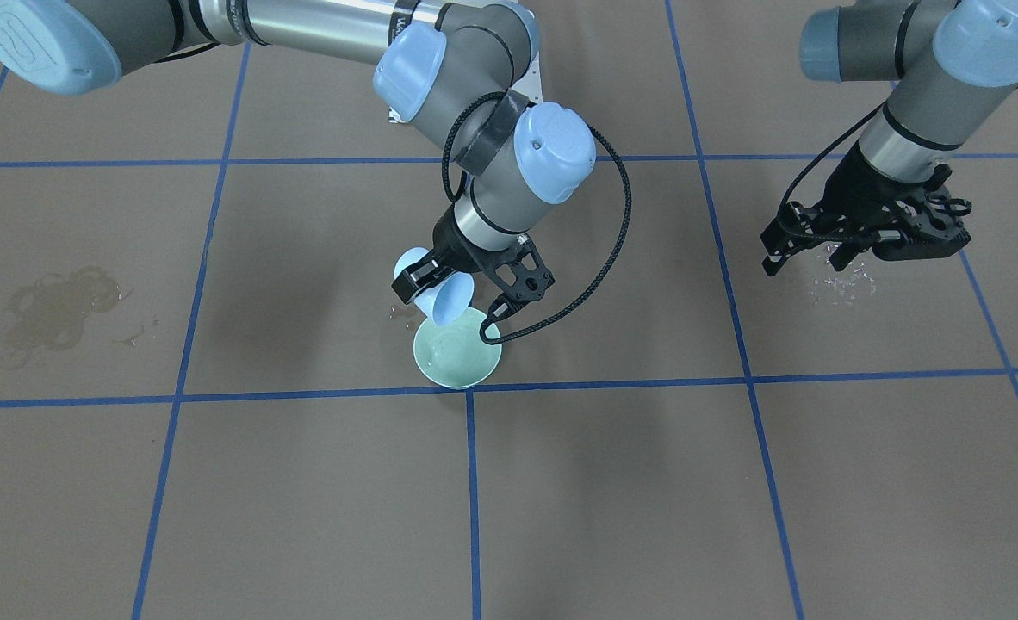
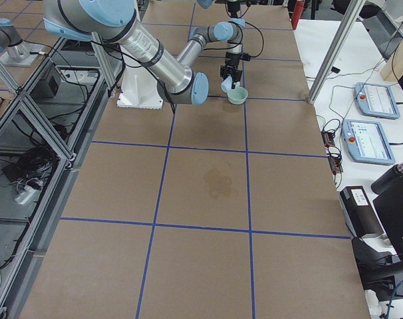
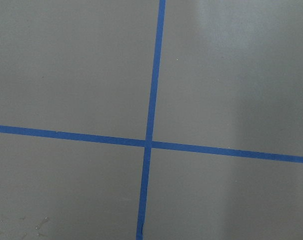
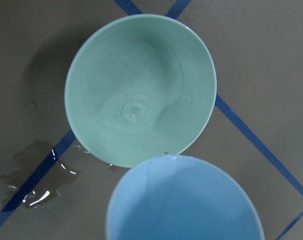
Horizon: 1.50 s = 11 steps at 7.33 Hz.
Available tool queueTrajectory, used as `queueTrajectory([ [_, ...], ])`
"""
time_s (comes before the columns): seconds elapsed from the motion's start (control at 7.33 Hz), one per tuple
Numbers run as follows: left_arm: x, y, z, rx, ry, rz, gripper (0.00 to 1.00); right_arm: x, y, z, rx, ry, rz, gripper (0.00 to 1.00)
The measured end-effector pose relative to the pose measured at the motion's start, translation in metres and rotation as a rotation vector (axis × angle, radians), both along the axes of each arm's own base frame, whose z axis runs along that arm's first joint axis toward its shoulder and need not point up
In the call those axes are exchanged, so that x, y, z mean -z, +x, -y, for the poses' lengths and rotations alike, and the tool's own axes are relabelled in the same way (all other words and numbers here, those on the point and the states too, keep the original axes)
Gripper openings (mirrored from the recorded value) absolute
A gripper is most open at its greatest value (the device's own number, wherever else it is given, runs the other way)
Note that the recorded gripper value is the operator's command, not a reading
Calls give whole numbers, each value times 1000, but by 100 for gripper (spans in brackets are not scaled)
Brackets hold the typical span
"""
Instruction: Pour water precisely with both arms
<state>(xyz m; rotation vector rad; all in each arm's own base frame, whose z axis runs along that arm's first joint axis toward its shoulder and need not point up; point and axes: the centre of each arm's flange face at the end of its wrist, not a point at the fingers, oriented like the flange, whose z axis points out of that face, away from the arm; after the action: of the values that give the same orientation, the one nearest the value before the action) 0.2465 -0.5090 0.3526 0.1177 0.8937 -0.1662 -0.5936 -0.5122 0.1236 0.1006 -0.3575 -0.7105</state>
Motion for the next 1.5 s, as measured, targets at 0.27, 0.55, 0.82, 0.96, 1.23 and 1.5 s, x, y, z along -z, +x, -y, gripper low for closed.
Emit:
queueTrajectory([
  [0.27, -1, 1, 0, -1, -3, 0, 100, 6, 36, -7, -25, 68, 143, 0],
  [0.55, 0, 1, 0, 0, -6, -2, 100, 1, 108, -11, -115, 153, 328, 0],
  [0.82, 3, 0, -1, 5, -6, -7, 100, -46, 175, -11, -242, 184, 603, 0],
  [0.96, 4, 0, -2, 6, -6, -8, 100, -67, 199, -15, -312, 174, 703, 0],
  [1.23, 4, -1, -2, 8, -7, -9, 100, -104, 246, -30, -519, 138, 765, 0],
  [1.5, 0, 0, -3, 7, -12, -5, 100, -159, 283, -38, -740, 177, 682, 0],
])
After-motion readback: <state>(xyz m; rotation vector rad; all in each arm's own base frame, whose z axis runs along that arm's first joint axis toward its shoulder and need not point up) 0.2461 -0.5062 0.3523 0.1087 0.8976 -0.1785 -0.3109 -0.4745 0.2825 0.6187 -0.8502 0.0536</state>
